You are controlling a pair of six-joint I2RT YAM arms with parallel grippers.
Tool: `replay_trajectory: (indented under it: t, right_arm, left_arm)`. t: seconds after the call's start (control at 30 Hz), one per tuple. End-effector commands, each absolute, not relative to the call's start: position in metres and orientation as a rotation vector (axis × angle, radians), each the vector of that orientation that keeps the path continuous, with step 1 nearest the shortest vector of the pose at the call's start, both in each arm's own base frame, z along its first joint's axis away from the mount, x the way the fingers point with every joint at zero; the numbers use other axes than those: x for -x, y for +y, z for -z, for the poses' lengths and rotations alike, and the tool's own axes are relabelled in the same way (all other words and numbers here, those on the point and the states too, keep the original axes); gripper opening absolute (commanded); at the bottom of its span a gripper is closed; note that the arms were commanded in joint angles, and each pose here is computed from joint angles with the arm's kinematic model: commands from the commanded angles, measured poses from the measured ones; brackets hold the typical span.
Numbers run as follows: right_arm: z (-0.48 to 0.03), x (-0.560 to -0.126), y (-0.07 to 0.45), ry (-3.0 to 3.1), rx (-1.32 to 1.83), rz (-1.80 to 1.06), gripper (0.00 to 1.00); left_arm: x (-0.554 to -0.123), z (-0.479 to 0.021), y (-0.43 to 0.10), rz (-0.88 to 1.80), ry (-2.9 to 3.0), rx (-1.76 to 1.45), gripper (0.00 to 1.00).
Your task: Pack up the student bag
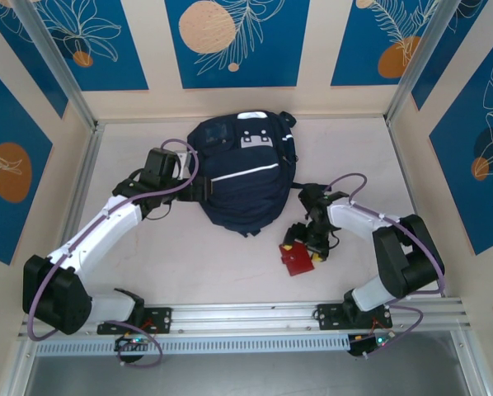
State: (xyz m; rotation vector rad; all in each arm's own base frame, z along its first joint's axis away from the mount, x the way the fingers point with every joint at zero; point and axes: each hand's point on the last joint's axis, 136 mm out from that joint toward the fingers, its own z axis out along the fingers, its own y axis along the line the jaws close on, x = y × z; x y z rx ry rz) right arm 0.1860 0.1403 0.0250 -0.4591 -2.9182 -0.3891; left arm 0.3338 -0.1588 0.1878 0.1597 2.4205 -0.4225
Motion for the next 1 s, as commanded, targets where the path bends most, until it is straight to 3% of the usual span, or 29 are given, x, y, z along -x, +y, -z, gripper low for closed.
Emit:
replay_trajectory:
  t: [0.0,0.3,0.73,0.97]
  right_arm:
    - [-0.042,-0.184,0.169,-2.892,0.419,0.565,0.72]
    - [-0.031,-0.187,0.134,-2.983,0.361,0.399,0.51]
    - [-0.015,-0.179,0.154,-2.889,0.189,0.493,0.37]
    - [-0.021,-0.190,0.151,-2.950,0.186,0.465,0.09]
  left_arm:
    - [-0.337,-0.197,-0.164,0.459,2.404,-0.192,1.00]
    - [-0.332,-0.194,-0.166,0.468,2.428,-0.224,1.00]
    - [-0.331,-0.199,-0.184,0.563,2.432,-0.290,1.00]
    - [-0.329,-0.201,-0.205,0.621,2.426,-0.392,0.96]
